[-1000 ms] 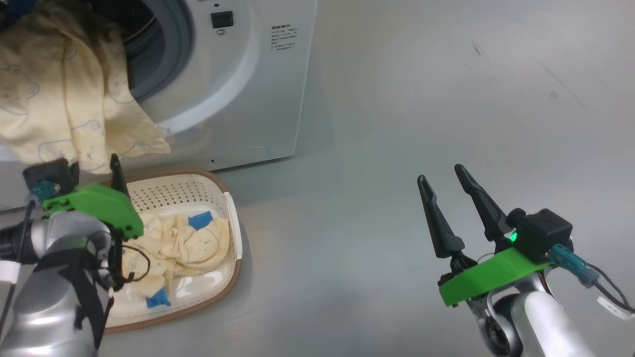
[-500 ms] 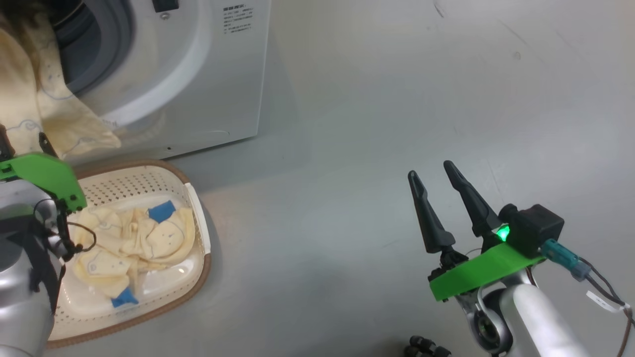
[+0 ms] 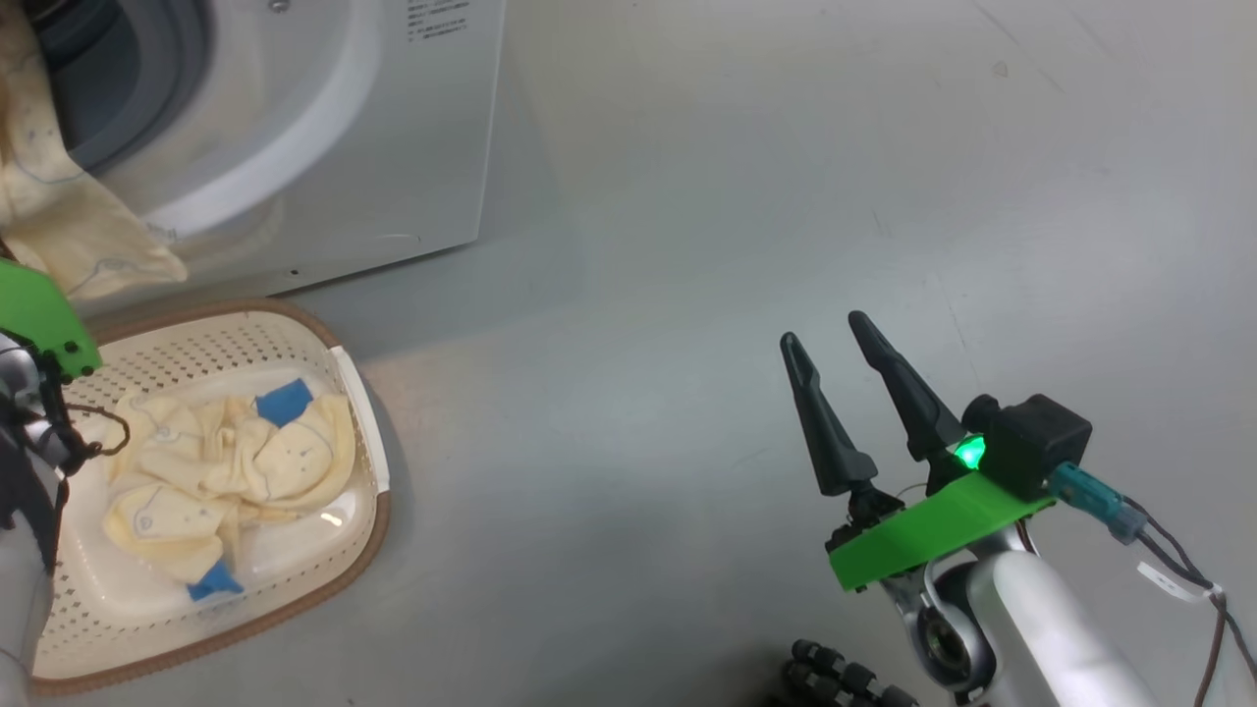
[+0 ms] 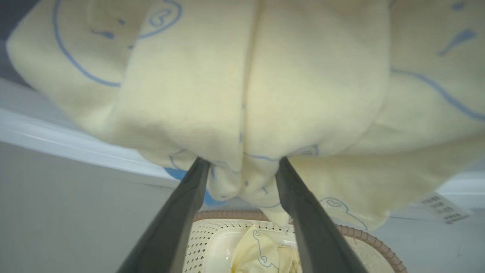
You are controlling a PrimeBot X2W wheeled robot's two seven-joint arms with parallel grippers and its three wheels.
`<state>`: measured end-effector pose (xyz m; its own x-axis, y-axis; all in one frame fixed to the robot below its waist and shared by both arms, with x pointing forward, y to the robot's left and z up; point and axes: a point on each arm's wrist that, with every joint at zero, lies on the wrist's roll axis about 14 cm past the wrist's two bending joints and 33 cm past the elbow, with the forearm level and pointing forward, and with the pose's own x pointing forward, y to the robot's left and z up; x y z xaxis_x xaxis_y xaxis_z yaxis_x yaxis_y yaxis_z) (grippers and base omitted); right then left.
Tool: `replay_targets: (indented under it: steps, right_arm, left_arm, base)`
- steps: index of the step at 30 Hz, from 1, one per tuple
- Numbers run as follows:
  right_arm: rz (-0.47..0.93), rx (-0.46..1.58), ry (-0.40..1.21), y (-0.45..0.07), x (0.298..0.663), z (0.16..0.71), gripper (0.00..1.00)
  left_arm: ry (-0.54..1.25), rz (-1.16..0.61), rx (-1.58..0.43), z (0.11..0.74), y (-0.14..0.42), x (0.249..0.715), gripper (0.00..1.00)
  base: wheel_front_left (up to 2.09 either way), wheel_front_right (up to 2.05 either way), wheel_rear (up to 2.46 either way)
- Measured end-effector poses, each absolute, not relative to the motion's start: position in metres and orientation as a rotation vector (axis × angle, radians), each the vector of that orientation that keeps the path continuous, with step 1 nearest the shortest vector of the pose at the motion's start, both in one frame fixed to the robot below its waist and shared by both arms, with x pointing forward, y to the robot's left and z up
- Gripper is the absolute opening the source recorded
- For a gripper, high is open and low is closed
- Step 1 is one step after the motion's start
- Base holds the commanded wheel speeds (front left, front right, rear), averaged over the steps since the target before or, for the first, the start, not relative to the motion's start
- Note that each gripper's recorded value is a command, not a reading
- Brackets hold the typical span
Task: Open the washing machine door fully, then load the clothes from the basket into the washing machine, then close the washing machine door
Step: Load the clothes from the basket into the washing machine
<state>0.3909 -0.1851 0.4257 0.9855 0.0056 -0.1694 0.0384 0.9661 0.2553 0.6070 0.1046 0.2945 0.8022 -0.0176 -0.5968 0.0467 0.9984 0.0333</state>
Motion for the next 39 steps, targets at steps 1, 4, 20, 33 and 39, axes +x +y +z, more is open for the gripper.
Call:
replay_targets:
  steps: [1,4,20,33,39]
  right_arm:
    - [-0.018,0.263,0.174,-0.185,0.39,0.425,1.0]
    - [-0.023,0.268,0.176,-0.186,0.389,0.424,1.0]
    - [-0.004,0.287,0.176,-0.179,0.395,0.42,1.0]
    - [0.026,0.293,0.159,-0.171,0.404,0.423,1.0]
    - [0.026,0.292,0.162,-0.171,0.403,0.422,1.0]
  left_arm:
    - [0.644,-0.033,0.042,0.293,0.104,0.607,0.49]
    - [0.654,-0.035,0.039,0.29,0.103,0.605,0.0]
    - [0.781,-0.16,-0.008,0.291,0.092,0.601,0.0]
    - [0.827,-0.289,-0.075,0.336,0.077,0.609,0.0]
    - [0.732,-0.288,-0.098,0.378,0.076,0.632,0.0]
  base:
    - [0.0,0.0,0.0]
    - [0.0,0.0,0.0]
    - [0.0,0.0,0.0]
    - [0.0,0.0,0.0]
    - [0.0,0.0,0.0]
